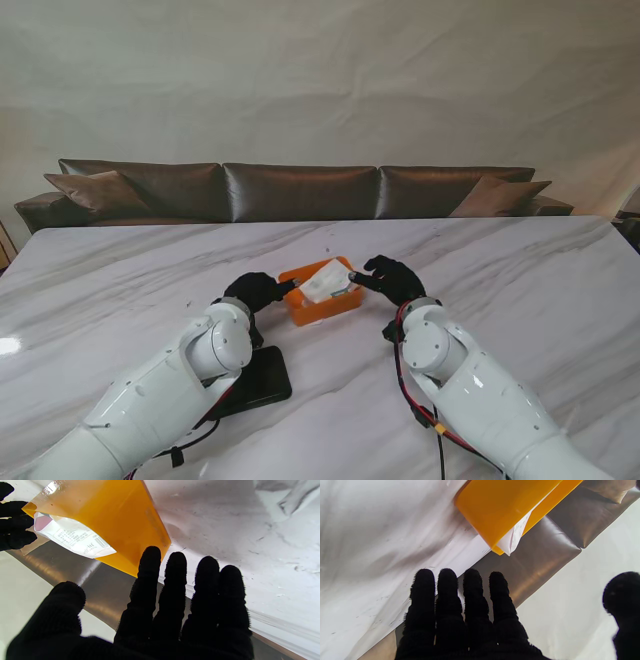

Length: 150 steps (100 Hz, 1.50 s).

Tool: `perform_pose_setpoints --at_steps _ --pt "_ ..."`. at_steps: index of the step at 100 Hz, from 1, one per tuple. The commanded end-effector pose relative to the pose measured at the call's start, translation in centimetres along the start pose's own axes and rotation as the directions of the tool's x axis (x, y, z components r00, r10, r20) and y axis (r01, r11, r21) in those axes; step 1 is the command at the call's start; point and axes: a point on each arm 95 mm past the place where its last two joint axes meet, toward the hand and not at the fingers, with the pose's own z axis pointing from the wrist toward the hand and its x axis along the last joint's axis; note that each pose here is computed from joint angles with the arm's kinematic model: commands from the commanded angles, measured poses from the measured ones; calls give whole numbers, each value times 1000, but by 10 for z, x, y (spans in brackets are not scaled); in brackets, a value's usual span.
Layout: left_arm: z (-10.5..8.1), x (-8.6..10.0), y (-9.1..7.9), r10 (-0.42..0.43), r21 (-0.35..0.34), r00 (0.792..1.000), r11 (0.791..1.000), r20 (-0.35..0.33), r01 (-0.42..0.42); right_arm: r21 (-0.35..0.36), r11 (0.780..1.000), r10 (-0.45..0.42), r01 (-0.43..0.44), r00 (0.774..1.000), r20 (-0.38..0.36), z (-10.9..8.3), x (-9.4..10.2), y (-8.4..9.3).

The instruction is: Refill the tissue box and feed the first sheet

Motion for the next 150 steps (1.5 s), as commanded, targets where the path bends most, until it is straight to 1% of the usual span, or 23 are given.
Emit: perform_pose_setpoints --at_steps 1,22,36,51,67,85,101,121,150 --pt "1 5 1 -12 -12 1000 1000 -15 12 30 1000 9 -9 1000 -17 -1 7 -8" --pt "7 12 -1 -22 -14 999 1000 -46 21 74 997 24 -22 1000 -19 -7 6 -21" --pt "11 19 -2 -29 -15 998 1000 -64 28 94 995 40 -38 999 -23 -14 7 -30" --pt "15 23 -2 -27 -17 997 1000 -73 25 100 994 53 -49 998 -37 -26 11 -35" --pt "16 22 1 -36 -27 997 999 -71 34 93 994 58 -52 997 -57 -39 16 -36" --pt "9 18 5 -42 -35 997 999 -63 40 89 995 55 -48 996 -74 -48 21 -36" --pt "-2 14 7 -31 -43 998 999 -46 29 89 995 56 -49 996 -71 -49 21 -37" --pt "-11 9 5 -34 -33 999 999 -35 33 73 996 55 -50 996 -75 -51 23 -38" --pt "-12 6 1 -30 -12 999 999 -41 30 63 997 48 -43 996 -73 -59 25 -38"
